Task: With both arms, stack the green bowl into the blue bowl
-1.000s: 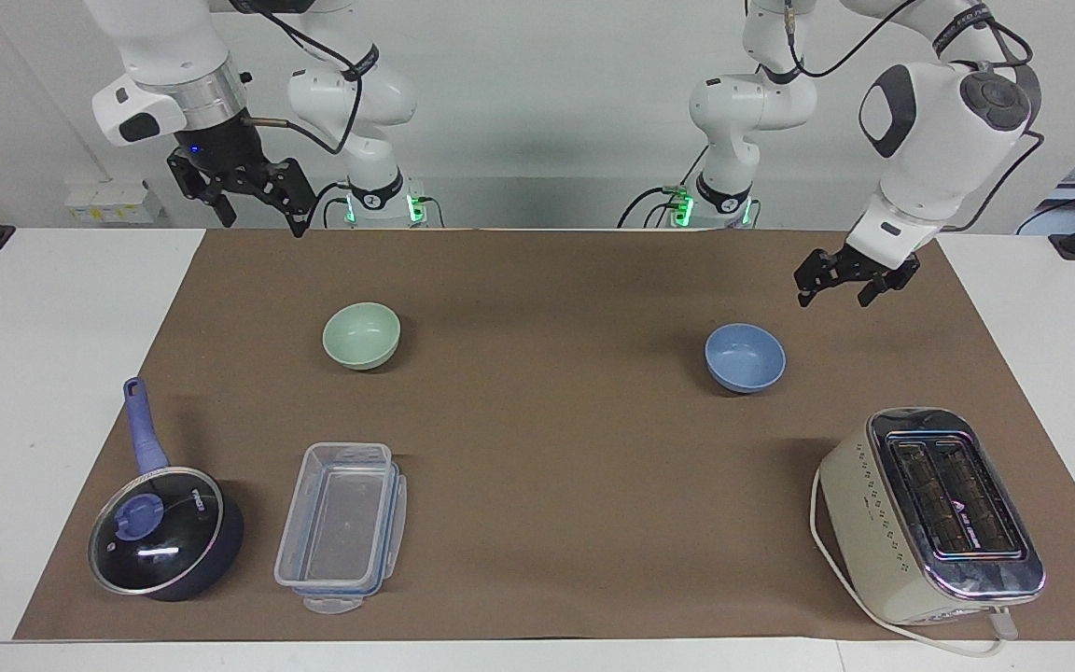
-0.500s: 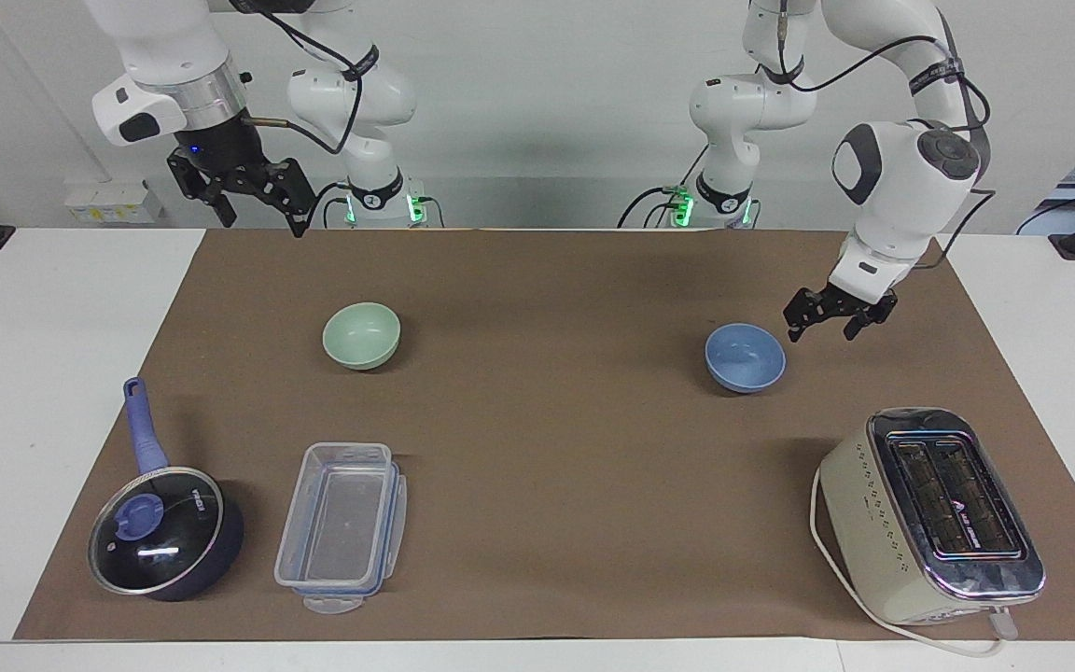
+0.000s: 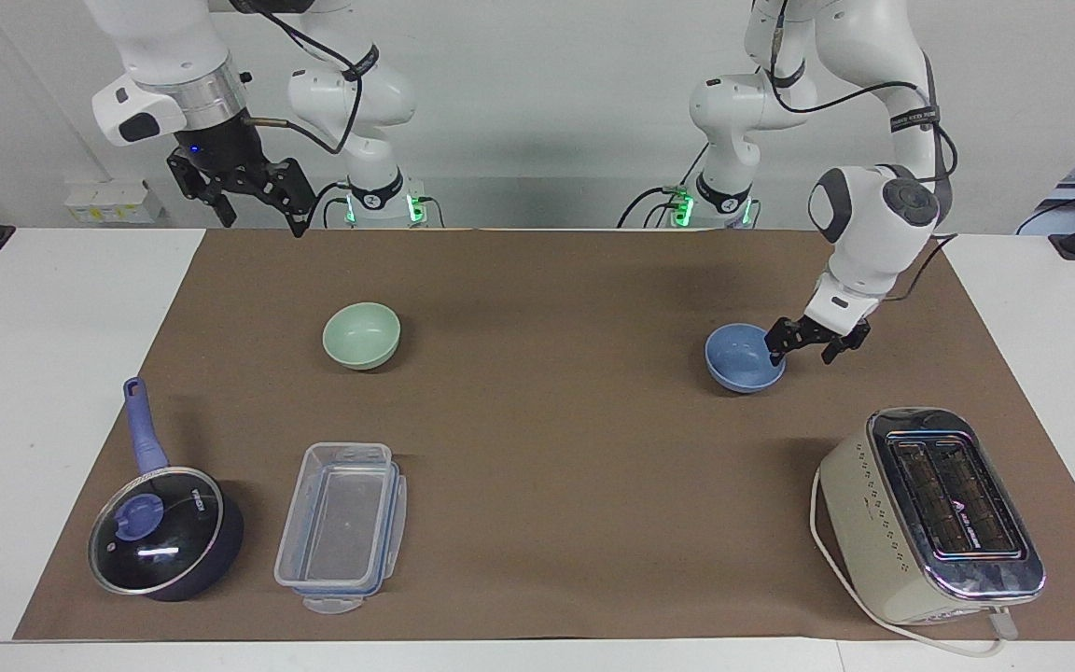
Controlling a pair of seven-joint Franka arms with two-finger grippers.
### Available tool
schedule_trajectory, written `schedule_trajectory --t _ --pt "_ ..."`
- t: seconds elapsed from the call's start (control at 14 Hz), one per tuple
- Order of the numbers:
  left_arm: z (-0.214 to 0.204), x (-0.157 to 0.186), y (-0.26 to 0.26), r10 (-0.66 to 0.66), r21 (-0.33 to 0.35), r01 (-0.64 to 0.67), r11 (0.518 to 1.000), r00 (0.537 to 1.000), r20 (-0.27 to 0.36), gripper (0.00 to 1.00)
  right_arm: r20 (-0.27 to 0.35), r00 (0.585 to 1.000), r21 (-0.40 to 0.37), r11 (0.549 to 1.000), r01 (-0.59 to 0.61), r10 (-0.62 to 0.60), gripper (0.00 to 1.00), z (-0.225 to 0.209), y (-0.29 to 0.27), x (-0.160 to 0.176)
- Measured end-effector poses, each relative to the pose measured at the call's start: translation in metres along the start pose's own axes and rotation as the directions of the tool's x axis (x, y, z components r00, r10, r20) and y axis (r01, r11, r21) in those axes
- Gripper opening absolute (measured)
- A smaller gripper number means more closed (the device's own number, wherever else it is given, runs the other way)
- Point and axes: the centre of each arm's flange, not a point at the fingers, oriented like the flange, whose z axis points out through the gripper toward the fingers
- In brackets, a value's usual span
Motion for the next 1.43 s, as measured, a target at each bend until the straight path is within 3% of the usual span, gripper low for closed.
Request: schedule_trajectory --t 0.21,0.29,0.71,0.79,1.21,1.43 --pt "0.021 -0.007 0.004 0.009 0.000 -0.009 1.000 1.000 0.021 0.93 0.000 1.000 0.000 1.000 0.000 0.000 1.00 0.000 0.000 0.000" --pt "0.024 -0.009 0.005 0.011 0.000 -0.011 1.000 1.000 0.026 0.85 0.000 1.000 0.000 1.000 0.000 0.000 1.00 0.000 0.000 0.000" --pt "0.015 -0.004 0.007 0.014 -0.001 -0.014 1.000 1.000 0.014 0.08 0.000 1.000 0.000 1.000 0.000 0.000 1.00 0.000 0.000 0.000" --pt "0.007 -0.002 0.008 0.015 -0.001 -0.015 1.000 1.000 0.019 0.04 0.000 1.000 0.000 1.000 0.000 0.000 1.00 0.000 0.000 0.000" --pt "-0.068 0.006 0.019 0.033 -0.003 -0.033 0.999 0.998 0.044 0.04 0.000 1.000 0.000 1.000 0.000 0.000 1.00 0.000 0.000 0.000" --pt "-0.081 -0.003 0.061 0.081 -0.026 -0.080 0.996 0.996 0.038 0.04 0.000 1.000 0.000 1.000 -0.001 0.001 1.00 0.000 0.000 0.000"
